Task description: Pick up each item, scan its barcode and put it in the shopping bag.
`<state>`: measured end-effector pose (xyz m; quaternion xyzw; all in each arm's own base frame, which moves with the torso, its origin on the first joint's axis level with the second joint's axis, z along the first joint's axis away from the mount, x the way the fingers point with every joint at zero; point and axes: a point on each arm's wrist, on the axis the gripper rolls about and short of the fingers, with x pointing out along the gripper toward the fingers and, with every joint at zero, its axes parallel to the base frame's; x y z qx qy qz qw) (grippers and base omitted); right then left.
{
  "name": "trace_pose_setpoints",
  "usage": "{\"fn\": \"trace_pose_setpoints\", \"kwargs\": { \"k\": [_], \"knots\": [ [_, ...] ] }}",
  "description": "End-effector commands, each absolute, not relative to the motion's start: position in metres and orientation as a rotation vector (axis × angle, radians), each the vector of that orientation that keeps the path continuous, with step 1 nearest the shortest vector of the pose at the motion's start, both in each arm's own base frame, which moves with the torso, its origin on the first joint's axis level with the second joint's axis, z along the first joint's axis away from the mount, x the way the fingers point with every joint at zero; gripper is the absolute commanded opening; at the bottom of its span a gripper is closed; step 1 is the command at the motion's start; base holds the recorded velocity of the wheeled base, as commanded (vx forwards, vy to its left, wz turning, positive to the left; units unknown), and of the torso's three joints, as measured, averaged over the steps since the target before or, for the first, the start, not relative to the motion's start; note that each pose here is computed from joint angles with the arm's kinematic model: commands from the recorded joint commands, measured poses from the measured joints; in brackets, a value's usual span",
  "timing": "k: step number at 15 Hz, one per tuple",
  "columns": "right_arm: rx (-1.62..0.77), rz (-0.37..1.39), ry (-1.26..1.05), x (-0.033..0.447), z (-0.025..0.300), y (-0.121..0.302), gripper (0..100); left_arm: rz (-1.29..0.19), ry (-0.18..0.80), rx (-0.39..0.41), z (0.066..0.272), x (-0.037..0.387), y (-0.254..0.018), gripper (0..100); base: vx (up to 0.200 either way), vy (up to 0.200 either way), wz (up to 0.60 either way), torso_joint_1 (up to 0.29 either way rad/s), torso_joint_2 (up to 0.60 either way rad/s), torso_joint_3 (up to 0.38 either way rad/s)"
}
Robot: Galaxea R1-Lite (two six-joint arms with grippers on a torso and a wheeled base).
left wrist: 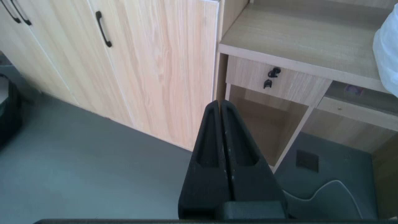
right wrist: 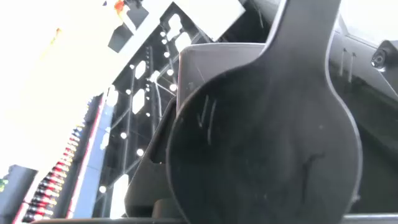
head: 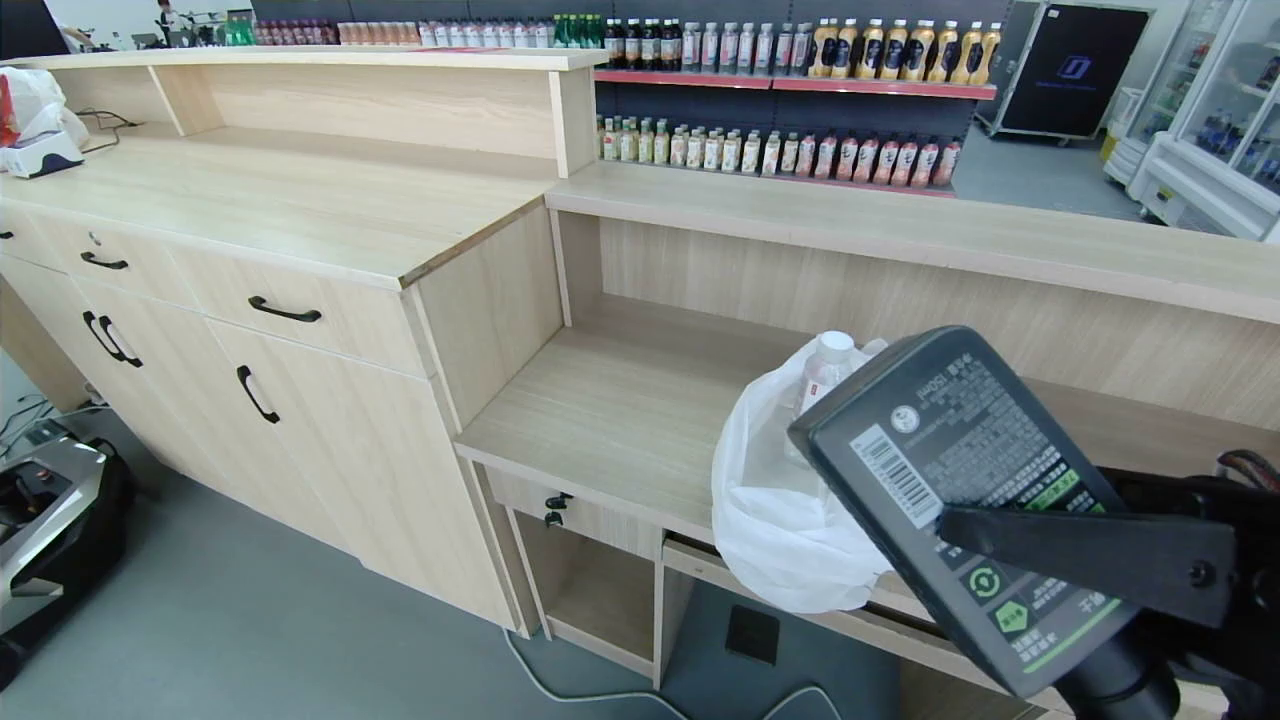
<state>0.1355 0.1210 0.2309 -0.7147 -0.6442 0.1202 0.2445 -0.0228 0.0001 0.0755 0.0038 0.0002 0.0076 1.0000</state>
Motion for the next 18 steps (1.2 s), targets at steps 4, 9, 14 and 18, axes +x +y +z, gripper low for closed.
{"fn": "trace_pose_setpoints", "kwargs": {
  "k": [4,9,14,18],
  "knots": [
    [-1.940,0.353,-1.780,0.1340,0.2282,0.1249,0,0.015,0.000,0.008,0.0755,-0.0228,0.0001,0,0.000,0.000,0.00,0.000,0.00,0.000],
    [-1.964,0.361,-1.782,0.1359,0.2249,0.1263,0,0.015,0.000,0.008,0.0755,-0.0228,0.0001,0,0.000,0.000,0.00,0.000,0.00,0.000],
    [-1.980,0.403,-1.780,0.1335,0.2218,0.1245,0,0.015,0.000,0.008,0.0755,-0.0228,0.0001,0,0.000,0.000,0.00,0.000,0.00,0.000],
    [-1.982,0.400,-1.777,0.1336,0.2223,0.1246,0,0.015,0.000,0.008,0.0755,-0.0228,0.0001,0,0.000,0.000,0.00,0.000,0.00,0.000]
  ]
}}
